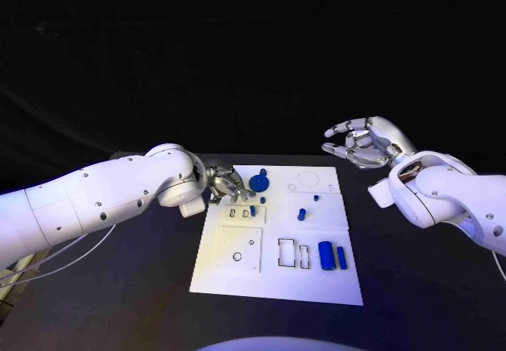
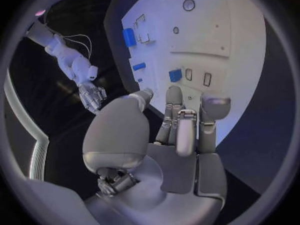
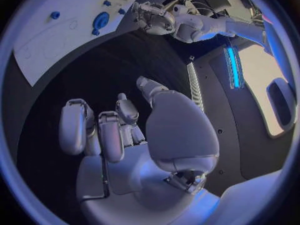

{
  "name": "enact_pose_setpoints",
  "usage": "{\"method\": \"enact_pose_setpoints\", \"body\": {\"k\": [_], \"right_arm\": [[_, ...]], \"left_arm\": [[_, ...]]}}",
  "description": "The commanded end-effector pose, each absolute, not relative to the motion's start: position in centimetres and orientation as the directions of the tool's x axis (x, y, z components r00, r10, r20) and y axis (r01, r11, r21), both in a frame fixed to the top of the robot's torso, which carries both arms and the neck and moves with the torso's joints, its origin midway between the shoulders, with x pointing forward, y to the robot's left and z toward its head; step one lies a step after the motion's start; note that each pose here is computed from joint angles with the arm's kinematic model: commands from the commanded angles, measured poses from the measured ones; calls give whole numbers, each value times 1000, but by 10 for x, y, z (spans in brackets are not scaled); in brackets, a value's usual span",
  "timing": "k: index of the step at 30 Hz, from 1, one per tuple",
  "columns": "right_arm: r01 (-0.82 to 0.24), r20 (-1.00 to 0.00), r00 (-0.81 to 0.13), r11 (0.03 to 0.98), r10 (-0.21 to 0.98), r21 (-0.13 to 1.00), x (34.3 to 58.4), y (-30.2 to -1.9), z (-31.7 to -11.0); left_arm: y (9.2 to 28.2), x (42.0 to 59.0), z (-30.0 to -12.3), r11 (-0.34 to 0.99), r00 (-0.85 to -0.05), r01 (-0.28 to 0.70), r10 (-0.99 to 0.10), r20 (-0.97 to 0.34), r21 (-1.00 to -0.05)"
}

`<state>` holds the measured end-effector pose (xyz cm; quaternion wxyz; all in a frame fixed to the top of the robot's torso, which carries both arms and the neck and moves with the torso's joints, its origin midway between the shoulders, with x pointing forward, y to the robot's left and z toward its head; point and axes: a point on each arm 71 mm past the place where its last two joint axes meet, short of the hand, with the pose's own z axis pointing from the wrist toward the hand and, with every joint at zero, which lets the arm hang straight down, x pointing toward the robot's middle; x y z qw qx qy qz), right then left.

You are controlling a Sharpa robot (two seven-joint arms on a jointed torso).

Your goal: Assemble the parts on the task board

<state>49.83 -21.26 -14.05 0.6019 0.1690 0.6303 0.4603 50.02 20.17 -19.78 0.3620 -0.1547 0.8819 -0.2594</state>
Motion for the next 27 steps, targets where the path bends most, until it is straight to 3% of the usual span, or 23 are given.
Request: {"method": "enact_pose_setpoints", "body": {"k": [1,27], "right_arm": [[-324,-596,-237,516,767,793,499,-215,-142],[-300,-602,-231,532,765,792,501,-222,-145]], "left_arm": [[201,501,-201,881,-724,-77,-372,-581,-468],[183,513,-209,936,-753,-88,-287,-592,-341]]}}
